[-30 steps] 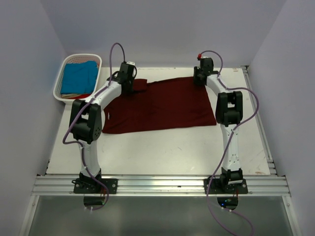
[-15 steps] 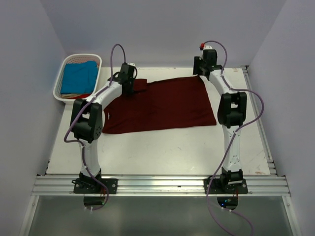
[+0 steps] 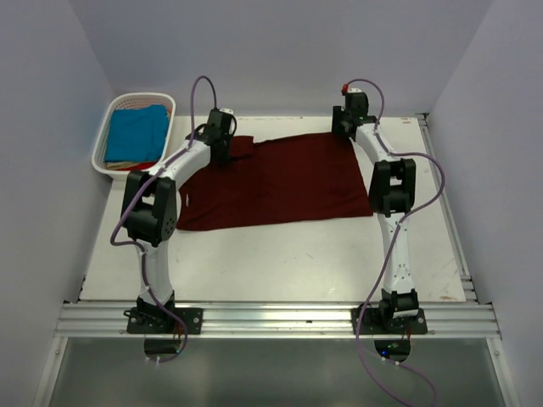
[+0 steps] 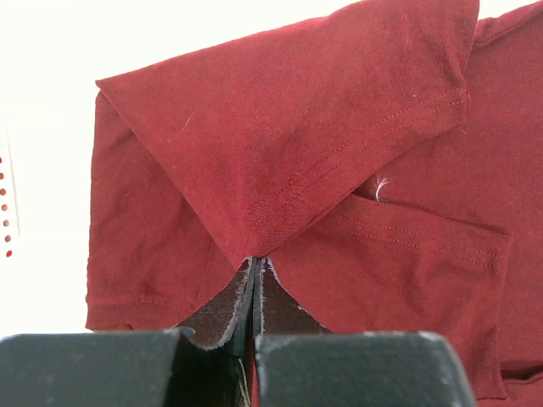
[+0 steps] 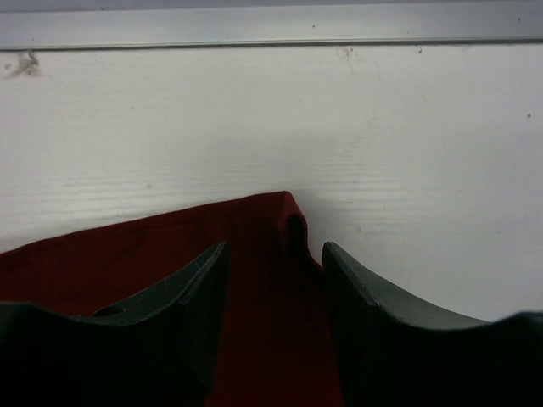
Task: Fold and stack the t-shirts
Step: Grap the side of the flattened tshirt furthest away from the robot with both arms
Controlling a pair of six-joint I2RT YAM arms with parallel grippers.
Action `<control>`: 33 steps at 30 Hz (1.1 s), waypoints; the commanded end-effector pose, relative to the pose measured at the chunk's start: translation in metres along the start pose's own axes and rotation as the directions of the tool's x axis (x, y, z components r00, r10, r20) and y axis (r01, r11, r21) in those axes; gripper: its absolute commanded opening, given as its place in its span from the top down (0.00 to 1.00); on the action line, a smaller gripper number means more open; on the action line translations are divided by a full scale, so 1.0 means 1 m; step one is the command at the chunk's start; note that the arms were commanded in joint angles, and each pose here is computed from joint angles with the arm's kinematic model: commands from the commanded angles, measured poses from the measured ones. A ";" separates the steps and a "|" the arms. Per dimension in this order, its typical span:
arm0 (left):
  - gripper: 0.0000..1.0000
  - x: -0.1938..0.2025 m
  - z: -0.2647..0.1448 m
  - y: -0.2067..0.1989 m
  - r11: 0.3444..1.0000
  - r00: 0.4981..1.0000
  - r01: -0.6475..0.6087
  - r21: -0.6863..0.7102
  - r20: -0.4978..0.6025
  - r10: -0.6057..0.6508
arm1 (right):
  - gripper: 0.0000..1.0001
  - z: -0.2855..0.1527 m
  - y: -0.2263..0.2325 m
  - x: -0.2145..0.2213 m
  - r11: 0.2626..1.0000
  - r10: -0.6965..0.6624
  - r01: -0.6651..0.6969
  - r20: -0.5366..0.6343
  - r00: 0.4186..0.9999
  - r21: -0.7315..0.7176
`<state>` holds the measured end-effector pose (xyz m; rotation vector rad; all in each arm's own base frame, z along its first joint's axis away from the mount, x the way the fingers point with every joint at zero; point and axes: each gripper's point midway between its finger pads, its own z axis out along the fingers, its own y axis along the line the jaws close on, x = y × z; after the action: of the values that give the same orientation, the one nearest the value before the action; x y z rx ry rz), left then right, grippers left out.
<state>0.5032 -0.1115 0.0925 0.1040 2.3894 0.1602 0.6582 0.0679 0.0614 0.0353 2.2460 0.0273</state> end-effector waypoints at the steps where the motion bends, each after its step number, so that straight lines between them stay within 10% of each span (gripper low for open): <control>1: 1.00 -0.008 0.000 0.003 1.000 1.000 0.022 -0.006 0.017 -0.022 | 0.48 -0.004 -0.004 -0.017 1.000 -0.013 0.012 0.036 0.999 0.022; 18: 1.00 -0.005 0.001 0.003 1.000 1.000 0.018 -0.009 0.008 -0.018 | 0.69 0.000 -0.026 -0.022 0.992 0.007 -0.015 0.065 0.998 0.123; 25: 1.00 -0.003 0.004 0.003 1.000 1.000 0.018 -0.013 0.002 -0.018 | 1.00 0.004 -0.027 -0.016 0.991 0.017 -0.024 0.057 0.998 0.132; 33: 1.00 -0.004 0.004 0.005 1.000 1.000 0.021 -0.021 0.008 -0.020 | 1.00 0.002 -0.031 -0.013 0.989 0.016 -0.025 0.060 0.998 0.146</control>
<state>0.5029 -0.1113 0.0865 0.1062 2.4009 0.1653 0.6584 0.0455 0.0478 0.1096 2.2545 -0.1034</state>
